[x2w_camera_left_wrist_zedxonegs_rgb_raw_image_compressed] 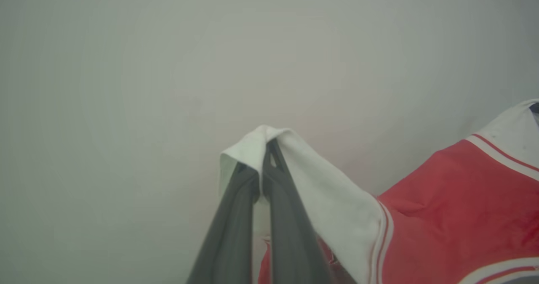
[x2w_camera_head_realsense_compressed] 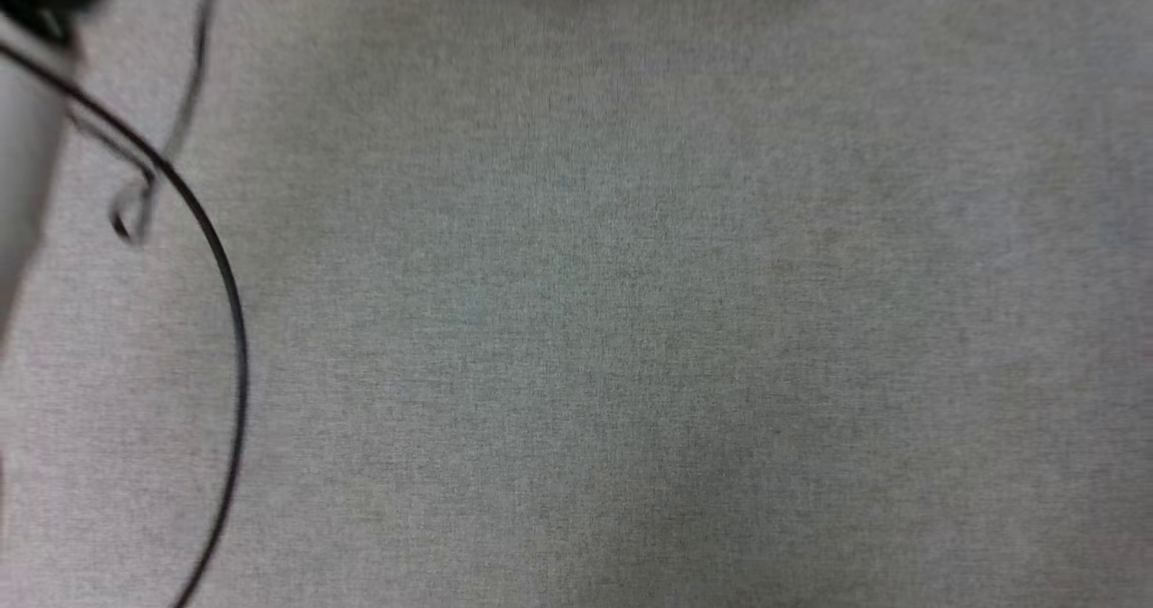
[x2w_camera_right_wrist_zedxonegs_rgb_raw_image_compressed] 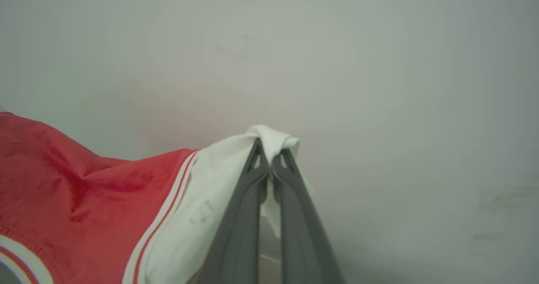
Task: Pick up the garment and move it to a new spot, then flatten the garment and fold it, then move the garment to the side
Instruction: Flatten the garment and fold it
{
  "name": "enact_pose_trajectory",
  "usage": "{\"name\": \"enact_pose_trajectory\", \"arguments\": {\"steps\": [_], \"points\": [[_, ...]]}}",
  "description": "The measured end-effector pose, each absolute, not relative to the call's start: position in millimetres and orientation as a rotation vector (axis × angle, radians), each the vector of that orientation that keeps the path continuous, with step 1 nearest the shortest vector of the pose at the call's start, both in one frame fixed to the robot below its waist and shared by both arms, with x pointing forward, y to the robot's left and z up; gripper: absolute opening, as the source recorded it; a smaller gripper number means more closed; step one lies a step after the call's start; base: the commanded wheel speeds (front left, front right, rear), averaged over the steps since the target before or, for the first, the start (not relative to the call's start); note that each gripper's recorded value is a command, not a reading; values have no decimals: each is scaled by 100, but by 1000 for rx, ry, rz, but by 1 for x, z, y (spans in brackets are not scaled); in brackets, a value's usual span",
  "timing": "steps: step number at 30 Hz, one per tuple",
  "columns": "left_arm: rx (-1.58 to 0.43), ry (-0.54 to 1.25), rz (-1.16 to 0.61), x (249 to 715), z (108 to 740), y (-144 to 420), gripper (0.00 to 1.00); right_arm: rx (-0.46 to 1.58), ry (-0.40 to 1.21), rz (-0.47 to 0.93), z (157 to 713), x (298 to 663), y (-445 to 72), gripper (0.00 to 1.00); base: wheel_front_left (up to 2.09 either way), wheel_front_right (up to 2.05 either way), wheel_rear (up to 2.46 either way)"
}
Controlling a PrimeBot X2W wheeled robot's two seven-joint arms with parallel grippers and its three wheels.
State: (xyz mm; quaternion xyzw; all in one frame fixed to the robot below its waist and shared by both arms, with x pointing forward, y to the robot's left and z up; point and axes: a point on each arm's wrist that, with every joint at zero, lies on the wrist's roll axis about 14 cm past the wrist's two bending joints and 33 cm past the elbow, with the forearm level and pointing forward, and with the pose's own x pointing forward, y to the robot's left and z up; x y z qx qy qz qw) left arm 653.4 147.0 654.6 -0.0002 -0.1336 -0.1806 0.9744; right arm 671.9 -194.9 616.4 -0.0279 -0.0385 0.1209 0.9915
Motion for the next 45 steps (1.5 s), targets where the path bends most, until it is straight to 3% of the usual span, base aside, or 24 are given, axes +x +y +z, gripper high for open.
{"name": "enact_pose_trajectory", "arguments": {"steps": [10,30,45], "points": [[-118,-155,-281,570,591,159,0,-35,30,304,553,596,-181,0,0,0,0],[-235,99,-69,380,508,211,0,73,244,260,468,412,-203,0,0,0,0],[-289,294,23,309,445,226,0,123,489,164,402,303,-230,0,0,0,0]]}}
